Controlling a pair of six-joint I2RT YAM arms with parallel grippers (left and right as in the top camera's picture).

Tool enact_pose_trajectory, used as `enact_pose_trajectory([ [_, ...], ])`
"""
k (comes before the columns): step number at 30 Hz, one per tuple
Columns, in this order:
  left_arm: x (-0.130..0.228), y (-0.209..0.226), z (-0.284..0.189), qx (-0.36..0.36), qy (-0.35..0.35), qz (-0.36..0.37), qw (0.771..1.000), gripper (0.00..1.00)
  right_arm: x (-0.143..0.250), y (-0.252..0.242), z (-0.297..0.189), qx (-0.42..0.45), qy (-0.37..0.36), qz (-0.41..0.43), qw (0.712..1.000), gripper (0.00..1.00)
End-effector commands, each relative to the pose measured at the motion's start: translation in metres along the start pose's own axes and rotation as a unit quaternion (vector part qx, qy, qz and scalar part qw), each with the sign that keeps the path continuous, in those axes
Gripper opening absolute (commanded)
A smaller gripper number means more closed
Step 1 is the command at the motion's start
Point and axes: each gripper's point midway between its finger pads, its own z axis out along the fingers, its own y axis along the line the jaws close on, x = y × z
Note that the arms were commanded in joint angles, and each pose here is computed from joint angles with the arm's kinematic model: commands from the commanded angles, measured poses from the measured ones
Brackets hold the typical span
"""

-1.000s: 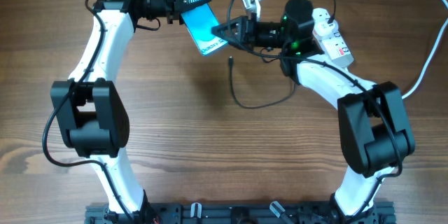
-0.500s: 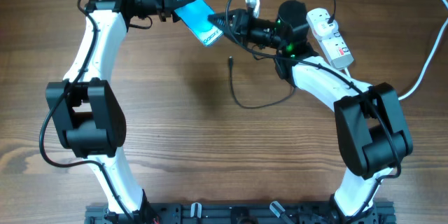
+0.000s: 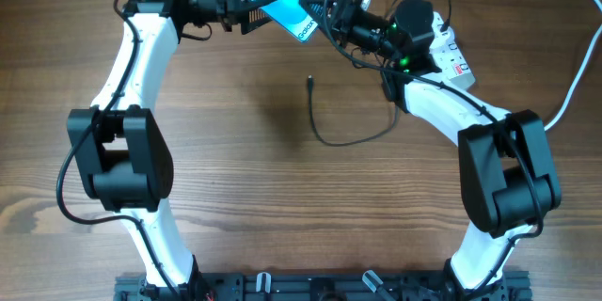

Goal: Plug charger to phone and switch on socket
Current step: 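Raise the phone with the left gripper and the plug with the right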

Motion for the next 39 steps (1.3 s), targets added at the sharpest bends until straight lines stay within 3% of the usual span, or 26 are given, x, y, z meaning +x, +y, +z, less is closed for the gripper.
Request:
enact_pose_trajectory([
  [1, 0.002, -0.011, 0.002, 0.006, 0.005, 0.008, 1.000, 0.88, -0.009, 0.022, 0.000, -0.017, -0.015, -0.012, 1.000, 0.04],
  [5, 0.002, -0.011, 0.002, 0.007, 0.005, 0.008, 1.000, 0.69, -0.001, 0.011, 0.005, 0.004, -0.011, 0.008, 1.000, 0.04],
  [10, 0.003, -0.011, 0.004, 0.007, 0.007, 0.008, 1.000, 0.59, 0.013, 0.009, 0.018, 0.012, -0.008, 0.019, 1.000, 0.04],
  [13, 0.003, -0.011, 0.004, 0.007, 0.007, 0.008, 1.000, 0.33, 0.023, 0.011, 0.024, 0.011, 0.002, 0.021, 1.000, 0.04],
  [16, 0.003, -0.011, 0.004, 0.007, 0.007, 0.008, 1.000, 0.20, 0.030, 0.008, 0.026, 0.016, 0.012, 0.028, 0.999, 0.04],
  [18, 0.003, -0.011, 0.004, 0.007, 0.007, 0.008, 1.000, 0.06, 0.035, 0.005, 0.026, 0.021, 0.026, 0.035, 0.999, 0.04],
  [20, 0.003, -0.011, 0.004, 0.007, 0.007, 0.008, 1.000, 0.04, 0.043, 0.004, 0.025, 0.022, 0.048, 0.026, 0.998, 0.05],
  [22, 0.003, -0.011, 0.004, 0.007, 0.007, 0.008, 1.000, 0.04, 0.054, 0.007, 0.024, 0.011, 0.082, 0.000, 0.997, 0.13],
  [23, 0.003, -0.011, 0.004, 0.007, 0.007, 0.008, 1.000, 0.04, 0.063, 0.009, 0.022, 0.001, 0.107, -0.021, 0.994, 0.23],
  [28, 0.005, -0.010, 0.004, 0.006, 0.008, -0.005, 1.000, 0.04, 0.116, 0.015, -0.004, -0.069, 0.268, -0.119, 0.954, 0.55],
  [30, 0.007, -0.009, 0.004, 0.006, 0.009, -0.020, 1.000, 0.04, 0.125, 0.011, -0.019, -0.092, 0.306, -0.141, 0.937, 0.62],
  [32, 0.010, -0.007, 0.004, 0.005, 0.011, -0.041, 0.999, 0.04, 0.126, 0.003, -0.032, -0.103, 0.322, -0.152, 0.929, 0.65],
  [39, 0.026, -0.002, 0.005, 0.002, 0.018, -0.118, 0.993, 0.04, 0.078, -0.021, -0.062, -0.068, 0.268, -0.166, 0.947, 0.68],
])
